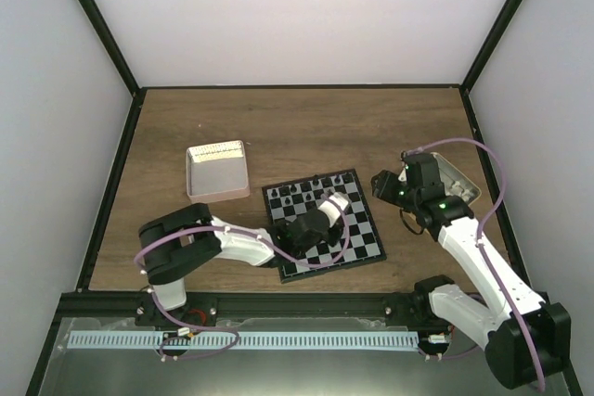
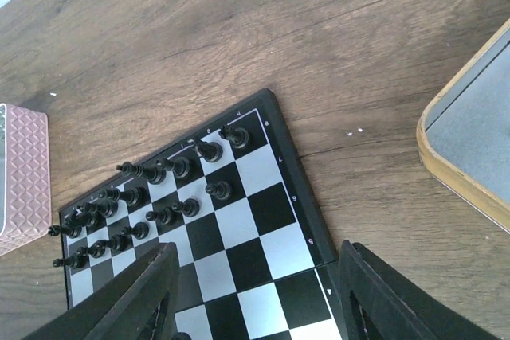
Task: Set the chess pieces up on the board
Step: Place the chess piece on the chessboard, then pick up the chess piece at the center of the board.
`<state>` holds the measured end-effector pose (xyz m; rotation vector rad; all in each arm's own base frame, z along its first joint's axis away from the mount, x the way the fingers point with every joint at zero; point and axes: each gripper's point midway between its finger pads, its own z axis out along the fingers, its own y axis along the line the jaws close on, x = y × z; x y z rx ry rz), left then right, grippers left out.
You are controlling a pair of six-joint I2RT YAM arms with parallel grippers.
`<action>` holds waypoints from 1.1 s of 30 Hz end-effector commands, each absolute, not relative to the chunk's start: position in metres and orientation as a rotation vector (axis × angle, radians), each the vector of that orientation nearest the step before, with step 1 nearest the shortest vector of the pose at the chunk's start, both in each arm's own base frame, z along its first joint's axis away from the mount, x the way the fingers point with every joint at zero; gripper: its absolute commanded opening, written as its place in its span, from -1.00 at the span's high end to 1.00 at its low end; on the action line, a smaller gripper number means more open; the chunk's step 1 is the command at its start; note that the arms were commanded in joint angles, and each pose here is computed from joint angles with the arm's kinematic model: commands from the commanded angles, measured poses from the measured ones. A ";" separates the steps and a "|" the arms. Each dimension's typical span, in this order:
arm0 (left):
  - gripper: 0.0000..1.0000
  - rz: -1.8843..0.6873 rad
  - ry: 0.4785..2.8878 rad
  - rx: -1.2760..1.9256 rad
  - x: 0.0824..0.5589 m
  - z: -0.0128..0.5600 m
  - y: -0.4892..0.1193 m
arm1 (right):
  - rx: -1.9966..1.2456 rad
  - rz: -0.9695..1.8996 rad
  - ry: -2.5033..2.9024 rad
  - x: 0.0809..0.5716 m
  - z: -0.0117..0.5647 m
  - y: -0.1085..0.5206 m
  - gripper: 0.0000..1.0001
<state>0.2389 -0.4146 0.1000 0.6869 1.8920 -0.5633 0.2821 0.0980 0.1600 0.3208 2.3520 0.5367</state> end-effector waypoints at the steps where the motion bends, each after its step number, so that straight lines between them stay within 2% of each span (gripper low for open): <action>1: 0.92 -0.616 1.771 0.768 0.228 0.109 -0.435 | 0.327 0.513 2.376 0.273 0.151 0.093 -0.13; 6: 0.92 -0.528 1.802 0.789 0.230 0.081 -0.429 | 0.337 0.523 2.356 0.271 0.153 0.091 -0.14; 11: 0.85 -0.550 1.835 0.787 0.227 0.065 -0.429 | 0.325 0.518 2.365 0.267 0.151 0.091 -0.14; 20: 0.34 -0.580 1.867 0.742 0.222 0.058 -0.414 | 0.319 0.595 2.411 0.261 0.151 0.102 -0.13; 29: -0.12 -0.552 1.846 0.580 0.229 0.125 -0.364 | 0.057 0.658 2.567 0.257 0.131 0.143 -0.09; 33: -0.21 -0.508 1.901 0.393 0.241 0.142 -0.321 | -0.028 0.547 2.689 0.252 0.103 0.162 -0.09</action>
